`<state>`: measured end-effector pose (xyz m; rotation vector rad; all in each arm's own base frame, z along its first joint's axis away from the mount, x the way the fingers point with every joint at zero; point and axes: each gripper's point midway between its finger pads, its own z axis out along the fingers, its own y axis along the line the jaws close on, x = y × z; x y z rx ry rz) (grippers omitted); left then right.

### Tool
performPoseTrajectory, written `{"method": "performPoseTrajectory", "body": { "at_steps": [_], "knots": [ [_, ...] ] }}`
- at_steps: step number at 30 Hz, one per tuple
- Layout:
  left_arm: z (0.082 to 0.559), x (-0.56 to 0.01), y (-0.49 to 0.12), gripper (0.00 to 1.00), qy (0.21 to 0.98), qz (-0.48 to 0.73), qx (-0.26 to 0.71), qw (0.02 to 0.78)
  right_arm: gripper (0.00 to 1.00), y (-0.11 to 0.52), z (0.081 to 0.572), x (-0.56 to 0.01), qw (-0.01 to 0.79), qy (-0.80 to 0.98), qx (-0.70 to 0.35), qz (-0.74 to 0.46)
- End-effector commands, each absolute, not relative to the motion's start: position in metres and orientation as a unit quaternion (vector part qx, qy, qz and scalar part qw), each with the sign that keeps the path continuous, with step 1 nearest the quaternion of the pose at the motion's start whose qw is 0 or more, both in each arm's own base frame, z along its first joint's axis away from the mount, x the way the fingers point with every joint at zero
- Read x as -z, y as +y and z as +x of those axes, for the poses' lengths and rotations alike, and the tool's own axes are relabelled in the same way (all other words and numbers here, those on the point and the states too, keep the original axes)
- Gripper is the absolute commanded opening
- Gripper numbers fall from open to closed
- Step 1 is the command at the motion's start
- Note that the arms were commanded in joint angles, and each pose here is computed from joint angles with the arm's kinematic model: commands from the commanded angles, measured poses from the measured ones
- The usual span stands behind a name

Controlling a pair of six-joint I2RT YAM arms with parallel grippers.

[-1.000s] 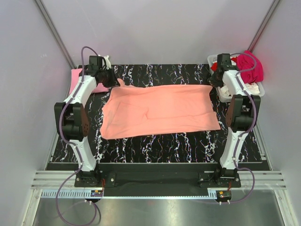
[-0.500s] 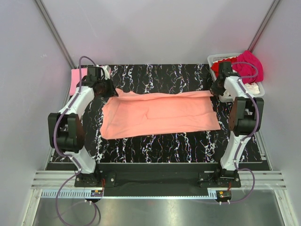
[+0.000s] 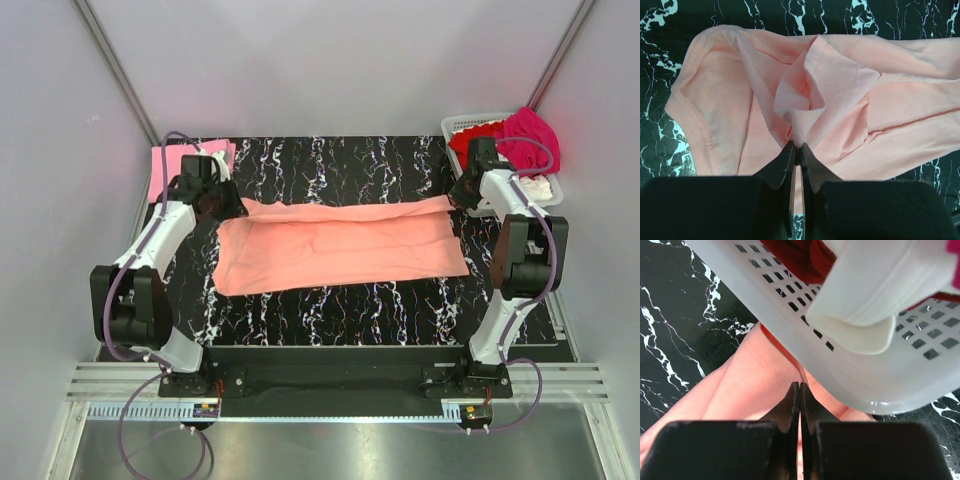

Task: Fold and stack the t-shirts
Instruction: Fold the tshirt

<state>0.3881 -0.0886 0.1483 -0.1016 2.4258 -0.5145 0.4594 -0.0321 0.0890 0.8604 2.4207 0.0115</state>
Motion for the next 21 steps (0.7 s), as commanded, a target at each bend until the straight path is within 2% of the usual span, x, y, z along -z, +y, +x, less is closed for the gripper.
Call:
{"method": "performPoseTrajectory", "body": {
  "at_steps": [1, 6, 11, 12, 14, 15, 16, 17, 20, 21],
  "knots": [
    [0.385, -0.162, -0.087, 0.09, 0.914, -0.042, 0.187, 0.357, 0.00, -0.036, 0.460, -0.115, 0.318, 0.889, -0.009, 0.330],
    [0.367, -0.159, -0.089, 0.10, 0.915, -0.053, 0.179, 0.358, 0.00, -0.039, 0.450, -0.115, 0.319, 0.887, -0.002, 0.333],
    [0.340, -0.137, -0.088, 0.15, 0.923, -0.076, 0.168, 0.339, 0.00, -0.041, 0.433, -0.101, 0.306, 0.889, 0.012, 0.340],
    [0.333, -0.136, -0.089, 0.16, 0.924, -0.079, 0.166, 0.336, 0.00, -0.041, 0.428, -0.095, 0.298, 0.891, 0.016, 0.343],
    [0.319, -0.123, -0.085, 0.28, 0.930, -0.095, 0.155, 0.320, 0.01, -0.047, 0.423, -0.087, 0.289, 0.890, 0.031, 0.351],
    [0.314, -0.119, -0.084, 0.32, 0.932, -0.101, 0.151, 0.314, 0.12, -0.047, 0.420, -0.083, 0.281, 0.892, 0.034, 0.353],
    [0.305, -0.110, -0.082, 0.45, 0.937, -0.109, 0.145, 0.299, 0.46, -0.047, 0.419, -0.079, 0.274, 0.895, 0.033, 0.351],
    [0.301, -0.111, -0.081, 0.50, 0.936, -0.112, 0.143, 0.300, 0.63, -0.049, 0.418, -0.077, 0.270, 0.895, 0.037, 0.353],
    [0.294, -0.109, -0.076, 0.57, 0.937, -0.115, 0.134, 0.301, 0.87, -0.054, 0.416, -0.079, 0.270, 0.893, 0.047, 0.358],
    [0.294, -0.109, -0.076, 0.58, 0.937, -0.116, 0.131, 0.301, 0.89, -0.055, 0.416, -0.080, 0.271, 0.891, 0.049, 0.360]
  ]
}}
